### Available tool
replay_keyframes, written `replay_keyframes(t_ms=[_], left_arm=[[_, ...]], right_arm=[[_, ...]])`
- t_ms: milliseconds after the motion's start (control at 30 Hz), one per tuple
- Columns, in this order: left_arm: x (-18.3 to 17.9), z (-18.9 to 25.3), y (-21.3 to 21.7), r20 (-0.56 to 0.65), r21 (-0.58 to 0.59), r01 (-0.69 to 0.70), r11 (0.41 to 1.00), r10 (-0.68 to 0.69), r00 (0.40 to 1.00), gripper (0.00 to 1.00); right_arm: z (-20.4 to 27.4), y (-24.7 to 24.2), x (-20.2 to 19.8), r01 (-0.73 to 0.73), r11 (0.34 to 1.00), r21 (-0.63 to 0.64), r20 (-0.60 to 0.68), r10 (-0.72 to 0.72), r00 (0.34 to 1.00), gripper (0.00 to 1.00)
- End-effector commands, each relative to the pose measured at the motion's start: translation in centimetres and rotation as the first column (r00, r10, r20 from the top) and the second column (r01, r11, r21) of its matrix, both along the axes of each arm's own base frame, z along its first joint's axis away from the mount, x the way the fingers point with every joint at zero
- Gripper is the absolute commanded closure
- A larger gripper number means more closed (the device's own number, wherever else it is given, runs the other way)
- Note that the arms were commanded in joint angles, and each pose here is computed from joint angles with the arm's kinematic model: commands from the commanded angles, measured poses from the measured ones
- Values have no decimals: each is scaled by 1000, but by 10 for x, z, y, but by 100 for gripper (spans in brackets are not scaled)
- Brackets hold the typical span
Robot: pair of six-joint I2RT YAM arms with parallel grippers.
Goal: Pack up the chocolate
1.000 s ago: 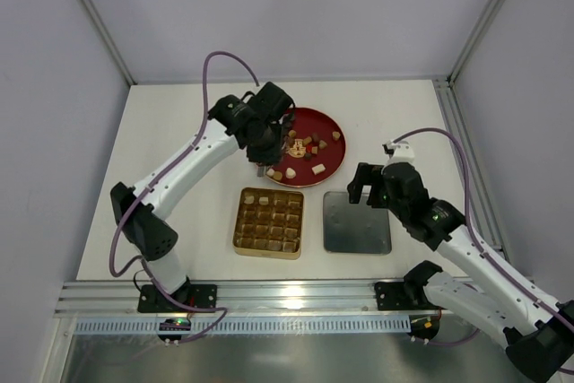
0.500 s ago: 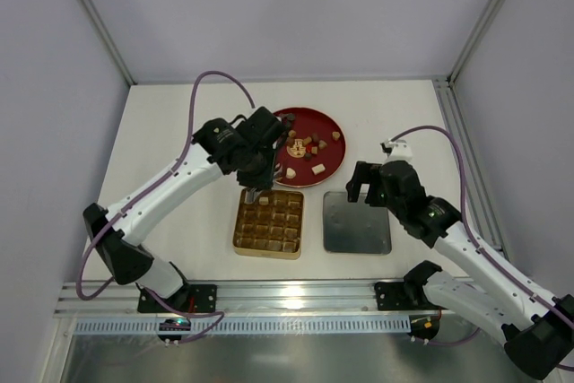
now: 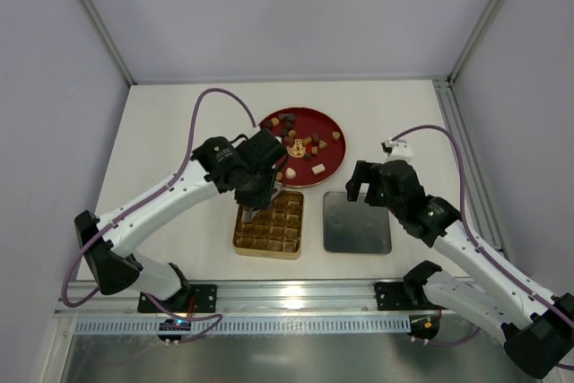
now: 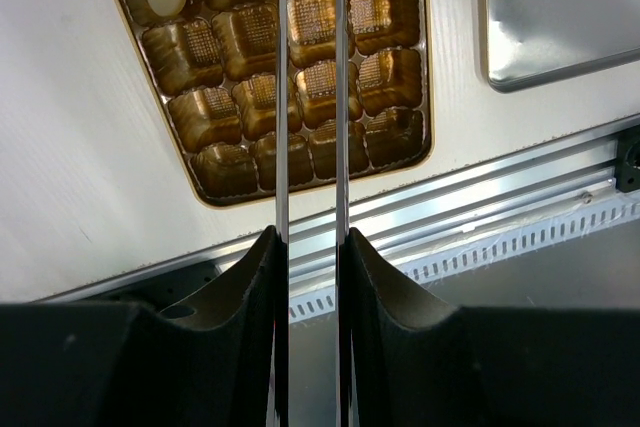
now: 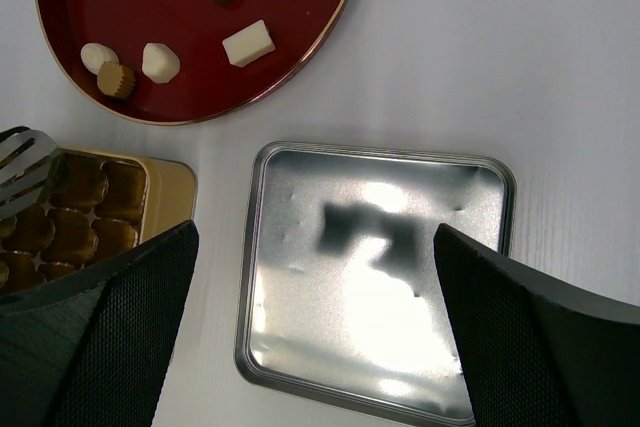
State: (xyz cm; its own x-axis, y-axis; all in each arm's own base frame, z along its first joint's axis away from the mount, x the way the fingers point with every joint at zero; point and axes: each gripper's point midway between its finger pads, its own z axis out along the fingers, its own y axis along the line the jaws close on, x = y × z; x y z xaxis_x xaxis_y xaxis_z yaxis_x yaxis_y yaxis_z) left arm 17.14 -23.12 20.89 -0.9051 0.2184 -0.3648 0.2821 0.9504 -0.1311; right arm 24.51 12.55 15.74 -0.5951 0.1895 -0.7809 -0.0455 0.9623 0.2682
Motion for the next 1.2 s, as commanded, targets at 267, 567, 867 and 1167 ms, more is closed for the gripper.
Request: replay_keyframes(t_ms=[267,567,867,1167], left_arm=[[-4,2,-6,29,-49,-11,999,13,1000,70],[-3,0,0,39,-23,-20,1000,21,999,67],[-2,4,3,49,-21,-22,1000,23,999,67],[-5,4,4,44,-22,-20,1000,21,999,67]], right_arm=[[9,0,8,25,1000,19,38,-25,999,0],[10,1,9,21,1000,23,41,-22,999,0],[10,3,10,17,1000,23,39,-18,999,0],[9,3,9,16,1000,23,37,-17,999,0]])
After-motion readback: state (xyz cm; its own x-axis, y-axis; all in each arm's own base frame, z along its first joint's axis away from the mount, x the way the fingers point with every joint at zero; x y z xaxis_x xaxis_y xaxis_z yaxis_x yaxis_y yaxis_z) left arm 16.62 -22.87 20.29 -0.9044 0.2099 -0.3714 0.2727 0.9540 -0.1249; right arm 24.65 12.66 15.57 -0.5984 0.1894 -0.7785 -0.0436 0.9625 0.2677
